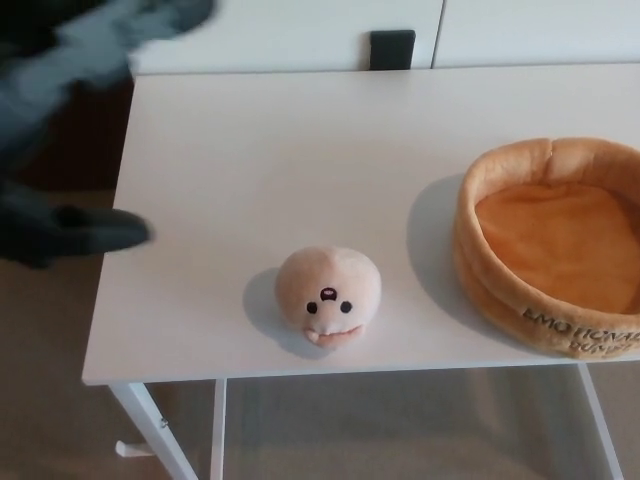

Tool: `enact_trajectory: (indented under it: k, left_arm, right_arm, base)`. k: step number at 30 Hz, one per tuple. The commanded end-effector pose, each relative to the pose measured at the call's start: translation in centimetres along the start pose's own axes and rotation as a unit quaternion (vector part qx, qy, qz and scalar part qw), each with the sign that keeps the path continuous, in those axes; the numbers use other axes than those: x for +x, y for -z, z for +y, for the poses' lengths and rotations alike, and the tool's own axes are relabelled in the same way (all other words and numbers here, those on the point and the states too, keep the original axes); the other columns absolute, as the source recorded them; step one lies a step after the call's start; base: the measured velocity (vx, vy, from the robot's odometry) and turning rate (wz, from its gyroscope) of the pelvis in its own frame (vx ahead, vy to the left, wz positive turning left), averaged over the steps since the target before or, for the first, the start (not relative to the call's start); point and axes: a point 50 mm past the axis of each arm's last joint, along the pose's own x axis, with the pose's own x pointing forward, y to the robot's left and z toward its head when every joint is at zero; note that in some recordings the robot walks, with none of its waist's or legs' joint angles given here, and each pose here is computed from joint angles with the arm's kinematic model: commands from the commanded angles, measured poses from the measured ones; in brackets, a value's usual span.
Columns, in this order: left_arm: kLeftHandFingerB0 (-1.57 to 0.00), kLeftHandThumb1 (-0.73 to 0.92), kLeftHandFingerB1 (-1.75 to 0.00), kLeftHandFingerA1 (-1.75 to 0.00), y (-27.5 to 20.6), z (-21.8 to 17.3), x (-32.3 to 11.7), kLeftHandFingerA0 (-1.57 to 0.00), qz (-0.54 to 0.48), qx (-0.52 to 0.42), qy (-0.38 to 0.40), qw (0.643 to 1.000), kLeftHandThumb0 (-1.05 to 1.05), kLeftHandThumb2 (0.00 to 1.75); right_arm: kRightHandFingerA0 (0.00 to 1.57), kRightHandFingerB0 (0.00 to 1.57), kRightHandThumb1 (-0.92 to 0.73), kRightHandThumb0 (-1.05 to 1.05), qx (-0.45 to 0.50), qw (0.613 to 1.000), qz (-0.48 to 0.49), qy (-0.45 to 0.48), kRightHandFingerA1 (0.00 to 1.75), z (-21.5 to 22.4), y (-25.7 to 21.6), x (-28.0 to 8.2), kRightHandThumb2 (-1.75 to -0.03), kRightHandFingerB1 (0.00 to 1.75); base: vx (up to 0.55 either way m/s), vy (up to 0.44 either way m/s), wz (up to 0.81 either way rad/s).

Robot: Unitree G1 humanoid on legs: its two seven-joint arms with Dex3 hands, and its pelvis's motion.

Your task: The robot walks towards a table in front, picks a dumpling toy with left hand and puts it in an orange round plate

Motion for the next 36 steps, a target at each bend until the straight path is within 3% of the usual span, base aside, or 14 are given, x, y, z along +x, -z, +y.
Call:
enact_trajectory:
  k: [1,7,13,16,18,19,22,23,26,27,29,31,32,36]
  left_arm:
    - [-0.02,0.38,-0.19,-0.30,1.4,-8.1,6.6,-0.03,0.149,0.006,0.243,0.958,-0.10,0.63]
    - [0.00,0.43,-0.17,-0.12,1.9,-10.1,8.1,0.00,0.191,-0.001,0.299,0.935,-0.19,0.53]
    - [0.00,0.46,0.00,-0.01,2.2,-12.1,9.0,0.00,0.215,0.016,0.332,0.918,-0.60,0.78]
    - [0.00,0.35,0.00,0.00,2.3,-13.2,9.3,0.00,0.222,0.028,0.336,0.915,-0.84,0.59]
    - [0.00,0.39,0.00,0.00,2.3,-13.6,9.5,0.00,0.226,0.034,0.340,0.912,-0.85,0.54]
    - [0.00,0.38,0.00,0.00,2.3,-14.0,9.6,0.00,0.229,0.036,0.342,0.911,-0.89,0.61]
    - [0.00,0.38,0.00,0.00,2.3,-14.3,9.9,0.00,0.235,0.040,0.345,0.908,-0.89,0.61]
    - [0.00,0.37,0.00,0.00,2.4,-14.3,10.1,0.00,0.239,0.040,0.345,0.906,-0.88,0.61]
    - [0.00,0.48,-0.01,-0.05,2.5,-14.2,10.7,0.00,0.247,0.051,0.344,0.905,-0.64,0.82]
    - [0.00,0.48,0.00,-0.03,2.5,-14.2,10.8,0.00,0.249,0.056,0.344,0.904,-0.63,0.80]
    - [0.00,0.37,0.00,0.00,2.5,-14.2,11.0,0.00,0.254,0.067,0.345,0.901,-0.64,0.52]
    - [0.00,0.37,0.00,0.00,2.6,-14.2,11.3,0.00,0.261,0.073,0.346,0.898,-0.62,0.52]
    - [0.00,0.37,0.00,0.00,2.6,-14.2,11.3,0.00,0.263,0.074,0.345,0.898,-0.61,0.52]
    - [0.00,0.36,0.00,0.00,2.7,-14.3,11.5,0.00,0.268,0.086,0.340,0.898,-0.61,0.52]
  right_arm:
    - [0.61,0.28,-0.50,-0.42,-0.021,1.000,0.004,0.012,0.57,-0.3,0.4,-0.1,-0.76,0.42]
    - [0.56,0.28,-0.48,-0.41,-0.015,1.000,0.007,0.011,0.54,-0.3,0.3,-0.1,-0.74,0.42]
    - [0.63,0.26,-0.45,-0.39,-0.024,1.000,0.009,0.012,0.61,0.0,0.6,-0.1,-0.73,0.42]
    - [0.68,0.32,-0.57,-0.31,-0.018,1.000,0.011,0.006,0.54,0.1,0.5,-0.1,-0.57,0.31]
    - [0.71,0.33,-0.56,-0.29,-0.018,1.000,0.007,0.005,0.55,0.1,0.6,-0.1,-0.57,0.32]
    - [0.67,0.18,-0.40,-0.21,-0.017,1.000,0.006,0.005,0.72,0.1,0.6,-0.1,-0.89,0.49]
    - [0.76,0.33,-0.56,-0.28,-0.019,1.000,0.005,0.007,0.58,0.1,0.5,-0.1,-0.57,0.31]
    - [0.66,0.18,-0.39,-0.20,-0.020,1.000,0.002,0.005,0.73,0.1,0.4,-0.1,-0.89,0.50]
    - [0.67,0.19,-0.40,-0.20,-0.029,1.000,-0.001,0.006,0.73,0.1,0.2,-0.1,-0.90,0.50]
    - [0.76,0.33,-0.56,-0.28,-0.027,1.000,-0.003,0.007,0.59,0.1,0.2,-0.1,-0.57,0.32]
    - [0.75,0.33,-0.55,-0.26,-0.014,1.000,-0.002,0.006,0.60,0.1,0.2,-0.1,-0.57,0.31]
    - [0.68,0.18,-0.39,-0.19,-0.012,1.000,-0.004,0.006,0.74,0.1,0.1,0.0,-0.89,0.50]
    - [0.77,0.32,-0.55,-0.27,-0.014,1.000,-0.004,0.005,0.65,0.1,0.1,0.0,-0.56,0.31]
    - [0.73,0.33,-0.52,-0.28,-0.014,1.000,-0.007,0.005,0.60,0.0,-0.1,0.0,-0.56,0.32]
  base:
    - [0.00,0.000,0.00]
    - [0.00,0.000,0.00]
    - [0.00,0.000,0.00]
    - [0.00,0.000,0.00]
    - [0.00,0.000,0.00]
    - [0.00,0.000,0.00]
    - [0.00,0.000,0.00]
    - [0.00,0.000,0.00]
    - [0.00,0.000,0.00]
    - [0.00,0.000,0.00]
    - [0.00,0.000,0.00]
    - [0.00,0.000,0.00]
    - [0.00,0.000,0.00]
    - [0.00,0.000,0.00]
